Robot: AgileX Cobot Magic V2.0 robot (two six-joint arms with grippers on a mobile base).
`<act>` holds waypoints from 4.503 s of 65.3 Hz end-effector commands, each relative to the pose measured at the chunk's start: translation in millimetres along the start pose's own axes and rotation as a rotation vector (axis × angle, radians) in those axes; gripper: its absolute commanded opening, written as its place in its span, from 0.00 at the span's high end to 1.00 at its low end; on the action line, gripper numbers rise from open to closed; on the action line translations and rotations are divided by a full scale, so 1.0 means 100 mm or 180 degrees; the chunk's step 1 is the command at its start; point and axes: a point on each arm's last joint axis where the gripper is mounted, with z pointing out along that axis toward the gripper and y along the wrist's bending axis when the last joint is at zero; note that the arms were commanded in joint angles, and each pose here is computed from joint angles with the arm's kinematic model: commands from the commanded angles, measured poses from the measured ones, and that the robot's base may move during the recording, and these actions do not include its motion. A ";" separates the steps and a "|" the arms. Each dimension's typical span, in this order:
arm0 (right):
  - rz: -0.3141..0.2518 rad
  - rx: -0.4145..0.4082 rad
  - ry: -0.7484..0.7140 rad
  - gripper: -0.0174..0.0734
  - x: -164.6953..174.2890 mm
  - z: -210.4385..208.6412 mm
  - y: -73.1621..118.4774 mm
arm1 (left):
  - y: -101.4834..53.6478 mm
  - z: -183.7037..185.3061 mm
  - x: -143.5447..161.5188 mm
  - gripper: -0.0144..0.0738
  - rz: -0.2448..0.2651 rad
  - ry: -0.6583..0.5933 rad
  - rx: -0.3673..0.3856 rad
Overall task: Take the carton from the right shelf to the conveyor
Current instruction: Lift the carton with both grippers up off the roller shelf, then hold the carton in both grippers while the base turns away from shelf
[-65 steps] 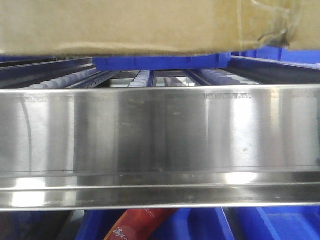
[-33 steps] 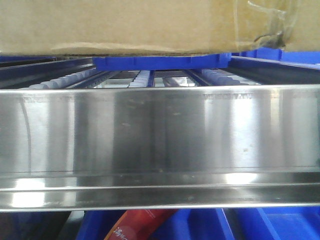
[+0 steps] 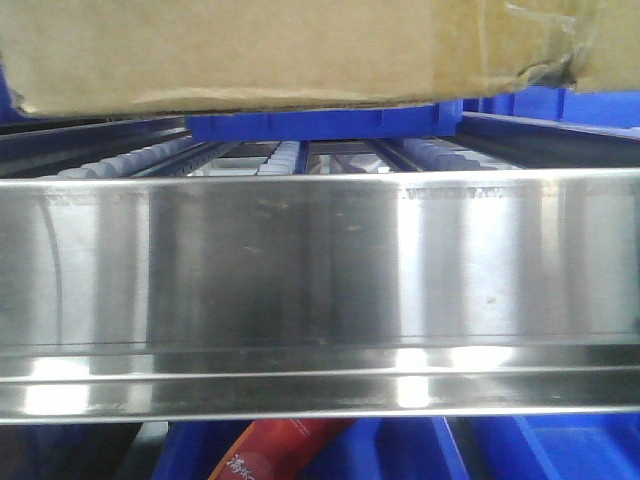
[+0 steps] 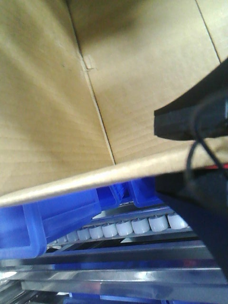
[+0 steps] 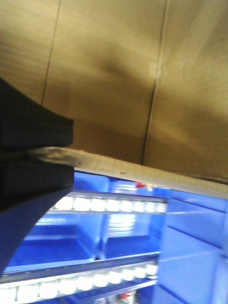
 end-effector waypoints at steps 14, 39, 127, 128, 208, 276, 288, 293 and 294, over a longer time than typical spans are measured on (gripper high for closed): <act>0.0008 -0.0083 -0.0305 0.88 -0.08 -0.04 0.02 | -0.10 -0.12 -0.01 0.86 -0.0028 -0.0113 0.0305; 0.0008 -0.0083 -0.0305 0.88 -0.08 -0.04 0.02 | -0.10 -0.12 -0.01 0.86 -0.0028 -0.0113 0.0305; 0.0008 -0.0083 -0.0305 0.88 -0.08 -0.04 0.02 | -0.10 -0.12 -0.01 0.86 -0.0028 -0.0113 0.0305; 0.0008 -0.0083 -0.0305 0.88 -0.08 -0.04 0.02 | -0.10 -0.12 -0.01 0.86 -0.0028 -0.0113 0.0305; 0.0010 -0.0089 -0.0303 0.88 -0.08 -0.04 0.02 | -0.10 -0.12 -0.01 0.86 -0.0026 -0.0115 0.0299; 0.0010 -0.0089 -0.0303 0.88 -0.08 -0.04 0.02 | -0.10 -0.12 -0.01 0.86 -0.0026 -0.0115 0.0299; 0.0010 -0.0089 -0.0303 0.88 -0.08 -0.04 0.02 | -0.10 -0.12 -0.01 0.86 -0.0026 -0.0115 0.0299; 0.0010 -0.0089 -0.0303 0.88 -0.08 -0.04 0.02 | -0.10 -0.12 -0.01 0.86 -0.0026 -0.0115 0.0299; 0.0010 -0.0089 -0.0303 0.88 -0.08 -0.04 0.02 | -0.10 -0.12 -0.01 0.86 -0.0026 -0.0115 0.0299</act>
